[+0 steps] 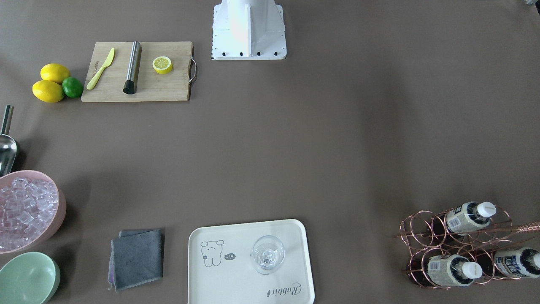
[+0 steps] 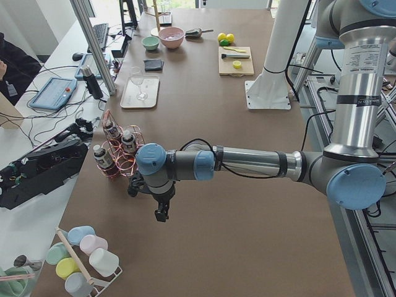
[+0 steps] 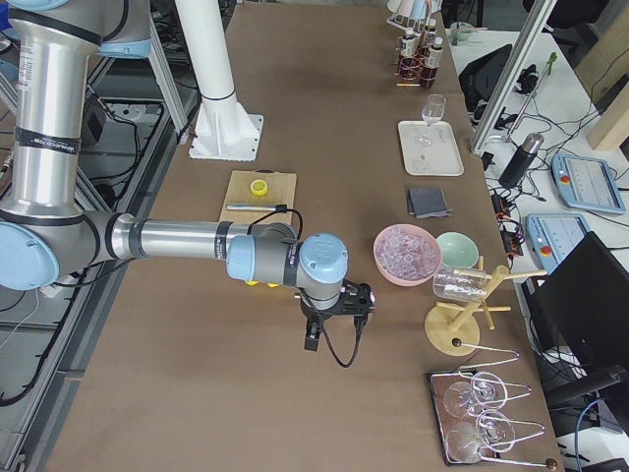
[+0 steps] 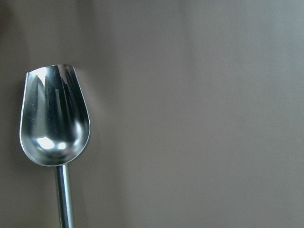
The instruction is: Take tea from basket to plate
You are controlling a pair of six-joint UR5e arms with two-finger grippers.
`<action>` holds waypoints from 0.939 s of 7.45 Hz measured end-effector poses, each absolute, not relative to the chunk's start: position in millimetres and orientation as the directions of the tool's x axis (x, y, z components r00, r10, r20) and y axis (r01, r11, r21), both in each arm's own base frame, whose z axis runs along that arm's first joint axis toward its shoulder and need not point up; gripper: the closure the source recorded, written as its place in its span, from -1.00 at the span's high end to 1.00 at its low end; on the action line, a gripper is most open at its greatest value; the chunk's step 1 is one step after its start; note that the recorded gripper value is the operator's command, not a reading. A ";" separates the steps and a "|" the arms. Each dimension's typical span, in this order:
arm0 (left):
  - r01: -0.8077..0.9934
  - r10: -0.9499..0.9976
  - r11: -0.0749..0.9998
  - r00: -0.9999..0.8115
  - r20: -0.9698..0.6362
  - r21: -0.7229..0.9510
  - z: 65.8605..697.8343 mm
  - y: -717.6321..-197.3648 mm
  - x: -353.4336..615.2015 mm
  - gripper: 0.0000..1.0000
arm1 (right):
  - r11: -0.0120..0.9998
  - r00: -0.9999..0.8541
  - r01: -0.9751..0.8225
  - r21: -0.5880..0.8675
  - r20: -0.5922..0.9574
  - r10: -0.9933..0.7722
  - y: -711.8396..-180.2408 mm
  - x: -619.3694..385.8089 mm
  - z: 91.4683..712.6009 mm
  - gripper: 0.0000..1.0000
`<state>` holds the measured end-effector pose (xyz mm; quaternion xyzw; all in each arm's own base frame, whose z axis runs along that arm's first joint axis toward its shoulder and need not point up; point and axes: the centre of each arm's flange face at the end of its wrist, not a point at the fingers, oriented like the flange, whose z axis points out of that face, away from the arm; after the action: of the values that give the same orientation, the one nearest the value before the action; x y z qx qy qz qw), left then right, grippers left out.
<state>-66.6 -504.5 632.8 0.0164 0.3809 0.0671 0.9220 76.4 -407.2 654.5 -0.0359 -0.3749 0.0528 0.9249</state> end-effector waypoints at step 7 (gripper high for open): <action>-0.238 0.389 0.918 0.705 -0.593 0.318 534.4 -581.0 -44.4 0.97 | 0.992 0.714 -0.071 -0.104 0.689 0.123 -407.8 76.5 654.7 1.00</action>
<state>-44.4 -581.0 534.4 0.1094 0.3437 0.1710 0.9169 76.5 -407.8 654.7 -0.0350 -0.3743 0.0525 0.9252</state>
